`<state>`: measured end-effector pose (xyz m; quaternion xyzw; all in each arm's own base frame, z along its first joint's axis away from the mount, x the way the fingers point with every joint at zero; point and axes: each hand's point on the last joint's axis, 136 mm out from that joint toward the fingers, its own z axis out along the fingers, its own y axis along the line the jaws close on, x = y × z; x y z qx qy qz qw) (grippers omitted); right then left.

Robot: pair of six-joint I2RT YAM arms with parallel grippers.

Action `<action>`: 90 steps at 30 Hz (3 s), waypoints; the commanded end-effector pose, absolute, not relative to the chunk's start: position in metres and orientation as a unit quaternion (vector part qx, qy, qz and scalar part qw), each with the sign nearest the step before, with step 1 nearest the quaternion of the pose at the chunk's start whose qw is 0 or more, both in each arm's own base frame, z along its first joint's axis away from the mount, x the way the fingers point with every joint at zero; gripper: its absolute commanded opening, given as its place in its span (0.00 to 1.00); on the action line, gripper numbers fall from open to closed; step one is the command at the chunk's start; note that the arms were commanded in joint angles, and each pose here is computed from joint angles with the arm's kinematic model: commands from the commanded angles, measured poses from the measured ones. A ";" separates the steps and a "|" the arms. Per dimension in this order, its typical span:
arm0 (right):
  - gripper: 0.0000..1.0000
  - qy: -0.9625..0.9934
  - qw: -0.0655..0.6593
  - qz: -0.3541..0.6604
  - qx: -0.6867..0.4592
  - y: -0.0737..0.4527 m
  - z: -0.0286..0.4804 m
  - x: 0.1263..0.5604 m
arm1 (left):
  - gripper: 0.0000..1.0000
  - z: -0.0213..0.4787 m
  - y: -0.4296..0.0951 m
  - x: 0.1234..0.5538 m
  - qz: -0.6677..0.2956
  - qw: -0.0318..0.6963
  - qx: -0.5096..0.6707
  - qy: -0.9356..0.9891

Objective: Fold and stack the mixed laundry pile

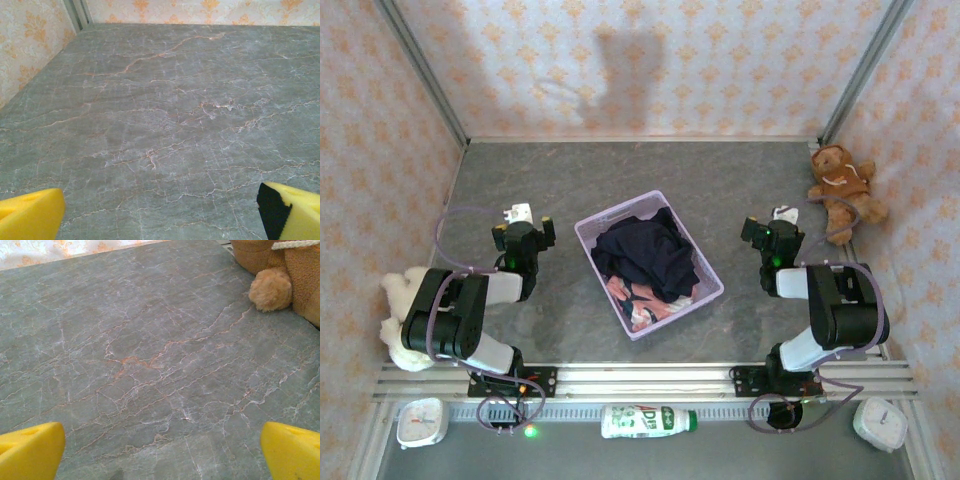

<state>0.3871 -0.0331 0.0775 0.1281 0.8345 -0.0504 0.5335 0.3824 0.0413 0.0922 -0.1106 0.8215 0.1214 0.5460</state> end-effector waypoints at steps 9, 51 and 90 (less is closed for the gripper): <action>0.99 0.862 0.482 -0.066 0.141 -0.037 0.129 0.397 | 1.00 0.147 0.038 0.391 0.136 0.505 -0.116 0.845; 0.62 0.925 0.090 0.261 0.262 0.143 0.096 0.206 | 1.00 0.166 -0.097 0.321 -0.124 0.342 -0.266 0.893; 1.00 0.968 0.214 0.042 0.122 0.148 0.156 0.392 | 0.94 0.109 -0.130 0.252 -0.112 0.138 -0.354 0.918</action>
